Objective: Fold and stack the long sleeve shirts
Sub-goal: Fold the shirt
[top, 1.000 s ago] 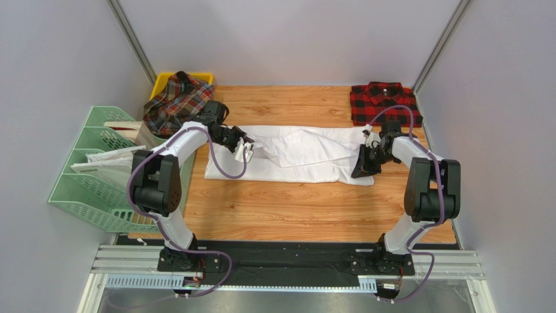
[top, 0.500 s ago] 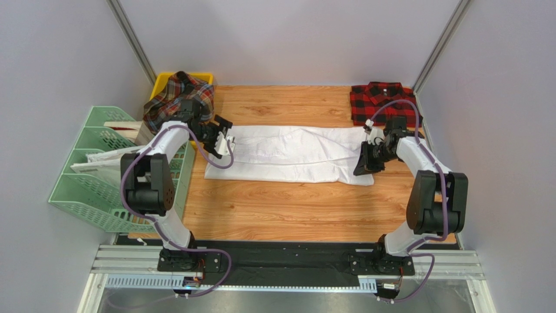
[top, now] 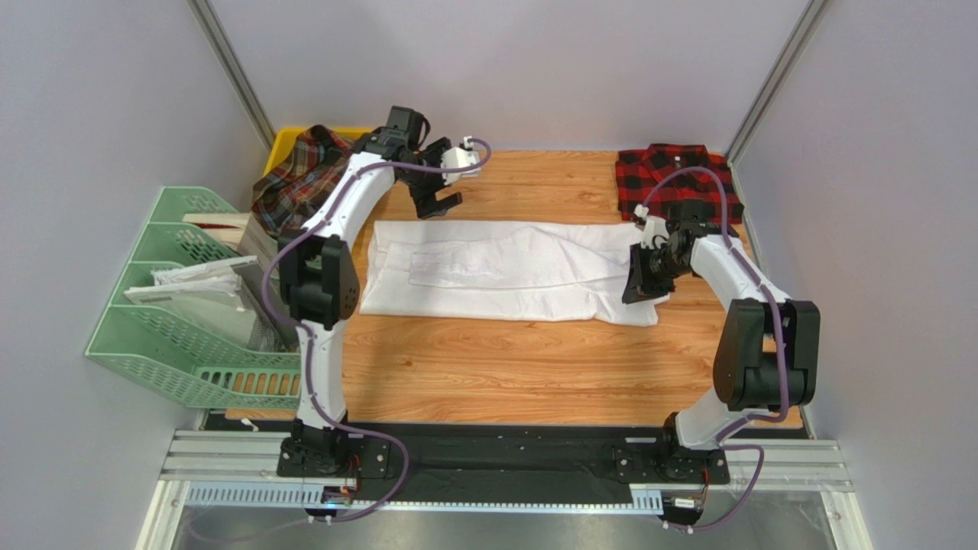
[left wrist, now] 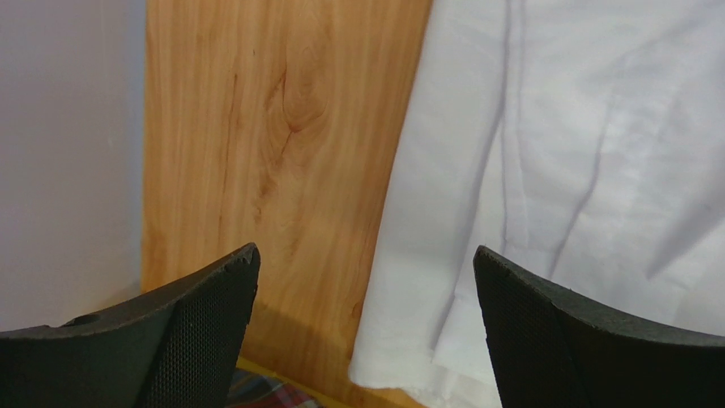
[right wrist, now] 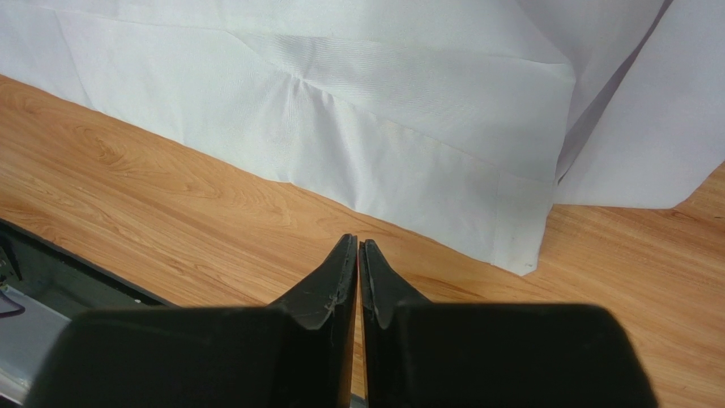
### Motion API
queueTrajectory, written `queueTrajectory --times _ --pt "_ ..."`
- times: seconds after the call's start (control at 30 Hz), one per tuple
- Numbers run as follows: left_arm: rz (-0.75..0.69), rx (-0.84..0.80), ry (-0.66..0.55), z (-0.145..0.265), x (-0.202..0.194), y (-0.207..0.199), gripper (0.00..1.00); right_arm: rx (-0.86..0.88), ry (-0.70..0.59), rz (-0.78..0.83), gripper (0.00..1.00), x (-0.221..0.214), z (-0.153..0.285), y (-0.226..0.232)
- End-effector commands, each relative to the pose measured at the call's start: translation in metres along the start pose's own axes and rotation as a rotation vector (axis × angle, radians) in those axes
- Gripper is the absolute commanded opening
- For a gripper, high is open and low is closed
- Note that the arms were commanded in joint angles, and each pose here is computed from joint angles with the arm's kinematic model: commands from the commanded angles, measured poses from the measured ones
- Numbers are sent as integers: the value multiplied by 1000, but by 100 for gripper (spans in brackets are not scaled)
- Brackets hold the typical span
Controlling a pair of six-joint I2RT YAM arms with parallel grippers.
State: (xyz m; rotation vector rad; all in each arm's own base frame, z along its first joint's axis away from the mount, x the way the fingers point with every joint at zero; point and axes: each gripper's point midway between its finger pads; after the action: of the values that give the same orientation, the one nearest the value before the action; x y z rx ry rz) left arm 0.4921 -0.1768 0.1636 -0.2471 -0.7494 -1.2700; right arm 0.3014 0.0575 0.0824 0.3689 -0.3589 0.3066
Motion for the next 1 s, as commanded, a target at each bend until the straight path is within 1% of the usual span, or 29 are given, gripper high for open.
queueTrajectory --times 0.0,0.07,0.17,0.27,0.3,0.37,0.4,0.43,0.47,0.5,0.53,0.6,0.63,0.7,0.77,0.8,0.83,0.87,0.9,0.93,0.97 --pt "349 8 269 -25 -65 2 99 -34 -2 37 10 5 -5 -1" --pt "347 20 292 -31 -72 5 98 -43 0 39 10 5 -4 -2" --pt "345 1 372 -43 -95 -2 93 -58 4 46 10 4 -2 -4" --pt "324 -19 476 -50 -124 -10 82 -74 13 58 10 2 -1 -7" --pt "319 -22 494 -49 -129 -12 74 -77 14 61 10 1 0 -7" --pt "326 -57 535 -50 -144 -26 63 -85 19 67 10 0 2 -8" --pt "318 -63 538 -45 -144 -30 53 -87 18 70 10 0 3 -8" --pt "324 -97 564 -44 -153 -44 49 -91 17 72 10 -1 4 -8" --pt "326 -107 572 -41 -154 -50 45 -100 18 81 10 -1 6 -9" --pt "327 -109 571 -33 -150 -55 38 -105 16 87 10 -1 7 -10" --pt "347 -151 600 -31 -160 -72 35 -112 16 91 10 0 9 -10" --pt "379 -174 618 -17 -161 -89 28 -130 21 106 9 1 11 -14" --pt "417 -213 655 -13 -173 -111 26 -138 23 108 9 1 11 -16" --pt "475 -245 694 2 -182 -140 22 -152 25 118 9 4 11 -20" --pt "589 -289 703 13 -179 -169 20 -140 35 117 9 5 7 -20" --pt "621 -284 676 23 -170 -176 19 -140 25 115 9 10 6 -20" --pt "689 -341 664 27 -169 -201 21 -139 22 111 9 12 5 -21" --pt "759 -348 651 32 -163 -213 25 -139 21 110 9 14 3 -22" --pt "786 -331 598 43 -150 -218 30 -148 9 114 9 22 1 -26" --pt "831 -365 574 47 -146 -235 32 -139 9 143 9 27 -3 -19" --pt "875 -334 545 49 -141 -237 36 -135 1 150 9 32 -4 -17"
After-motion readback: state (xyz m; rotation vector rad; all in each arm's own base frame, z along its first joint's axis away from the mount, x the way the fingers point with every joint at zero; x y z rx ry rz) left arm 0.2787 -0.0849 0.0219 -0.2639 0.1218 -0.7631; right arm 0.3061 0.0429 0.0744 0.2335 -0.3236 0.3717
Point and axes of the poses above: each gripper's point midway between its finger pads, its own z axis back along the fingers, its own y axis along the line the jaws close on, x = y × z, and after that the axes turned 11 degrees about z, right-handed
